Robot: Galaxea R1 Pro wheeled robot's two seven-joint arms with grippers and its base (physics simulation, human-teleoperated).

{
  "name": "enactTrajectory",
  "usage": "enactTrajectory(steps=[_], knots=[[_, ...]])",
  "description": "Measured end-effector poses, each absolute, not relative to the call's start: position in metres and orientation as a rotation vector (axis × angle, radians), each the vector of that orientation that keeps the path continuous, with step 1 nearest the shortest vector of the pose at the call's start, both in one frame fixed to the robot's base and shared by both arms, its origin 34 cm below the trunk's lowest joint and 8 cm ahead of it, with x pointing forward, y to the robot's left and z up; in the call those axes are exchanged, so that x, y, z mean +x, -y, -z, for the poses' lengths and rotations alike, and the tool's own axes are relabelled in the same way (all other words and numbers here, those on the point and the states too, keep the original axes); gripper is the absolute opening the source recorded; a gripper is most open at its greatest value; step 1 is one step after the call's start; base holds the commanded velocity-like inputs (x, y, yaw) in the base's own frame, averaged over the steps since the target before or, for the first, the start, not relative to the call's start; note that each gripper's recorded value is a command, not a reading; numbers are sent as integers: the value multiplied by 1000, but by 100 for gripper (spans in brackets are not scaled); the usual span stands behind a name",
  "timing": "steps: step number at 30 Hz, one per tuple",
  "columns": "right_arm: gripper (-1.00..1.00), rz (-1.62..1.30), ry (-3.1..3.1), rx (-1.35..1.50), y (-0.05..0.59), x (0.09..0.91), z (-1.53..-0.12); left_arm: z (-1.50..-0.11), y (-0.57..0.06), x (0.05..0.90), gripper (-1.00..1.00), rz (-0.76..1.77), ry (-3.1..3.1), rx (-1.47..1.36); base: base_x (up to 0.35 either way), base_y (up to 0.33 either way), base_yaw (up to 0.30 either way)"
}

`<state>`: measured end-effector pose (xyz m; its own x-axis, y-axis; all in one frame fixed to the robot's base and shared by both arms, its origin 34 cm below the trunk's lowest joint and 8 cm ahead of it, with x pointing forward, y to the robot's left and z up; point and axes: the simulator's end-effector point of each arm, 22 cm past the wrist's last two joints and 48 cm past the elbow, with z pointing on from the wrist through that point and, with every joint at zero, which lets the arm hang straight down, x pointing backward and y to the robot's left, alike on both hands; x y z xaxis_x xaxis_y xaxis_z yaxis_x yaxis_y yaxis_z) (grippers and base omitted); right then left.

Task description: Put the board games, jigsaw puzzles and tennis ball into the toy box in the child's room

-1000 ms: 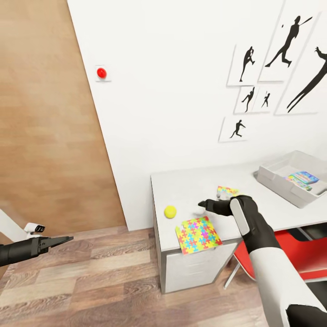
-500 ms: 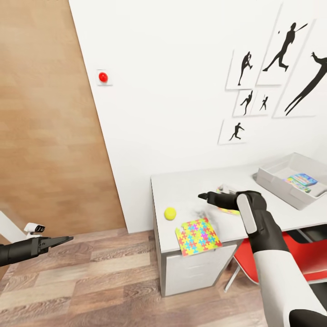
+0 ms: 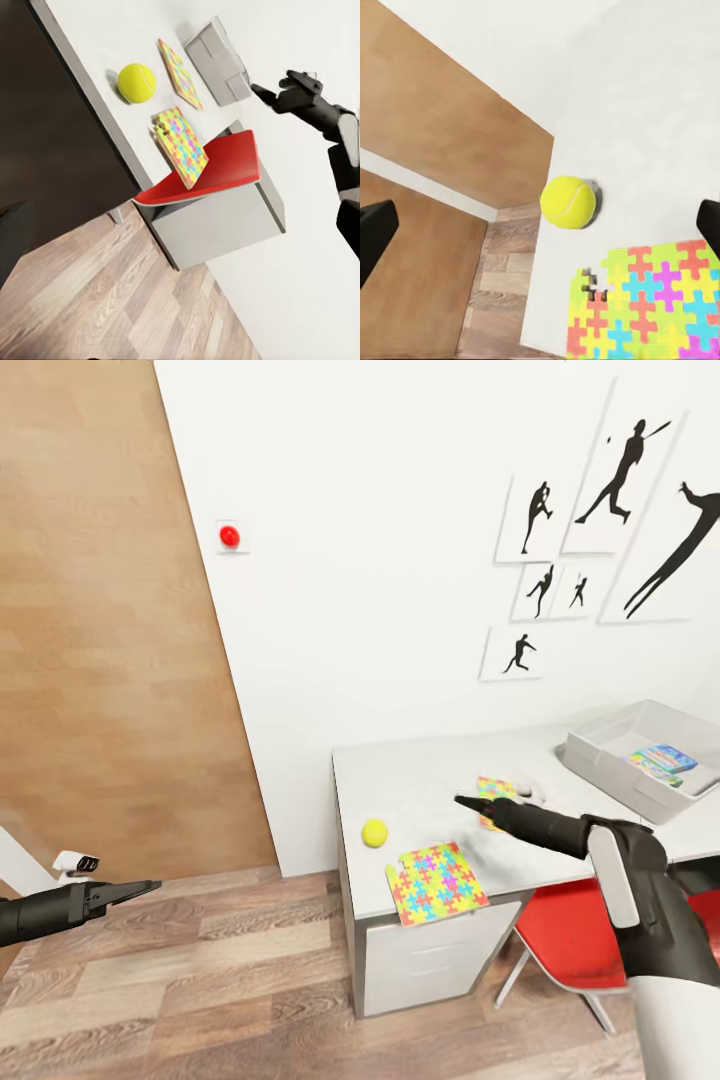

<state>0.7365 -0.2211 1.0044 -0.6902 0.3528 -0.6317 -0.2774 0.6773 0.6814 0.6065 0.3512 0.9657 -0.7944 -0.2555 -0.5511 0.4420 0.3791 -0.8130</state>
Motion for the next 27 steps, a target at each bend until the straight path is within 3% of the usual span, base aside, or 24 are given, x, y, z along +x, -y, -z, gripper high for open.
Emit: enactTrajectory(steps=[7, 18, 27], knots=[[100, -1250, -1935, 163, 257, 680, -1007, -968, -351, 606, 100, 1457, -2022, 164, 0, 0, 0], [100, -1304, -1811, 155, 273, 631, -998, -968, -350, 606, 100, 1459, -2021, 164, 46, 18, 0], [100, -1350, -1781, 140, 269, 613, -994, -966, -345, 606, 100, 1470, -2019, 165, 8, -171, 0]])
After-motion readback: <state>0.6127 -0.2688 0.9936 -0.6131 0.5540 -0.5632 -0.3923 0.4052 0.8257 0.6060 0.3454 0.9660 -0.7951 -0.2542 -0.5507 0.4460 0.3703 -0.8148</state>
